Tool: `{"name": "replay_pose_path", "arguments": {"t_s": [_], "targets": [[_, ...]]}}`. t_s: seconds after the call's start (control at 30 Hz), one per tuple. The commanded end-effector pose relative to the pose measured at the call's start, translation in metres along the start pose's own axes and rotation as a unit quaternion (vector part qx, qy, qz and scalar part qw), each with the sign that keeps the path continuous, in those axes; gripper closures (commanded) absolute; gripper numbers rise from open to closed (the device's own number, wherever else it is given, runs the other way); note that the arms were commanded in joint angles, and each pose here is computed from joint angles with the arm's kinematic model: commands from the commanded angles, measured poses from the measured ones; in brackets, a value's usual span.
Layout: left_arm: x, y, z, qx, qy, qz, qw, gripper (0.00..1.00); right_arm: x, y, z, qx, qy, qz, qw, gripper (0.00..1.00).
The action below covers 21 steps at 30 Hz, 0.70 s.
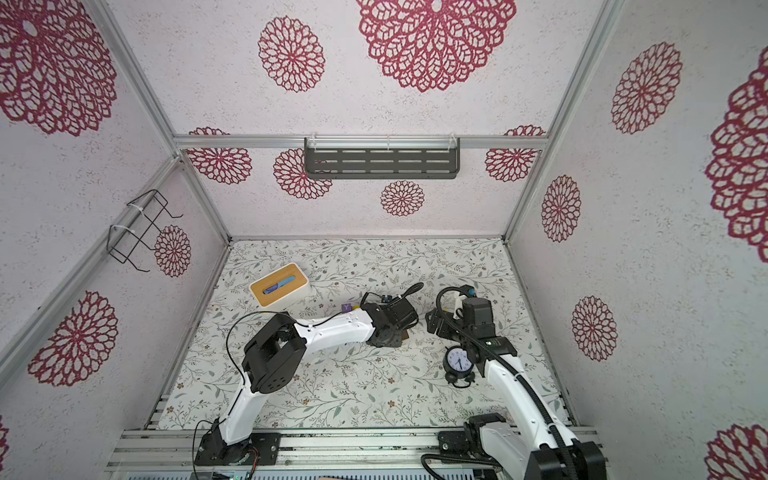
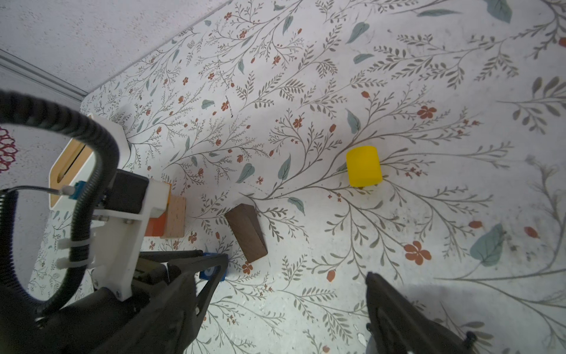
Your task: Build the wood block tower
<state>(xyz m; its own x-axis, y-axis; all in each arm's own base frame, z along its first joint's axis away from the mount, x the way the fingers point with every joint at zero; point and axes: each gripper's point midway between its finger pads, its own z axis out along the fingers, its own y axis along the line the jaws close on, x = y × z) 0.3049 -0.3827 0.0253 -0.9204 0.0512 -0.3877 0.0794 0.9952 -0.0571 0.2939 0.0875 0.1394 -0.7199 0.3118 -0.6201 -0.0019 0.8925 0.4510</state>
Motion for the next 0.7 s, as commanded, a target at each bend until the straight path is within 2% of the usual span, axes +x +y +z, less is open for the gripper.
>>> {"name": "replay_pose_path", "arguments": {"t_s": [0.0, 0.23, 0.3, 0.47, 0.67], "targets": [[-0.011, 0.0, -0.01, 0.0, -0.019, -0.016, 1.0, 0.4, -0.014, -0.001, -0.01, 0.008, -0.032, 0.007, 0.999, 0.16], [-0.03, 0.013, -0.047, 0.003, -0.063, -0.03, 0.998, 0.16, -0.006, -0.005, -0.008, 0.022, -0.006, 0.006, 1.0, 0.28], [-0.036, 0.018, -0.064, 0.013, -0.082, -0.032, 0.996, 0.01, -0.001, -0.004, -0.005, 0.033, 0.015, -0.007, 0.999, 0.31], [-0.045, 0.034, -0.106, 0.03, -0.123, -0.04, 0.991, 0.03, 0.004, 0.012, -0.002, 0.043, 0.021, -0.03, 0.998, 0.33], [-0.04, 0.076, -0.144, 0.023, -0.164, -0.058, 0.984, 0.03, 0.02, 0.035, 0.012, 0.049, 0.05, -0.053, 0.996, 0.36]]}}
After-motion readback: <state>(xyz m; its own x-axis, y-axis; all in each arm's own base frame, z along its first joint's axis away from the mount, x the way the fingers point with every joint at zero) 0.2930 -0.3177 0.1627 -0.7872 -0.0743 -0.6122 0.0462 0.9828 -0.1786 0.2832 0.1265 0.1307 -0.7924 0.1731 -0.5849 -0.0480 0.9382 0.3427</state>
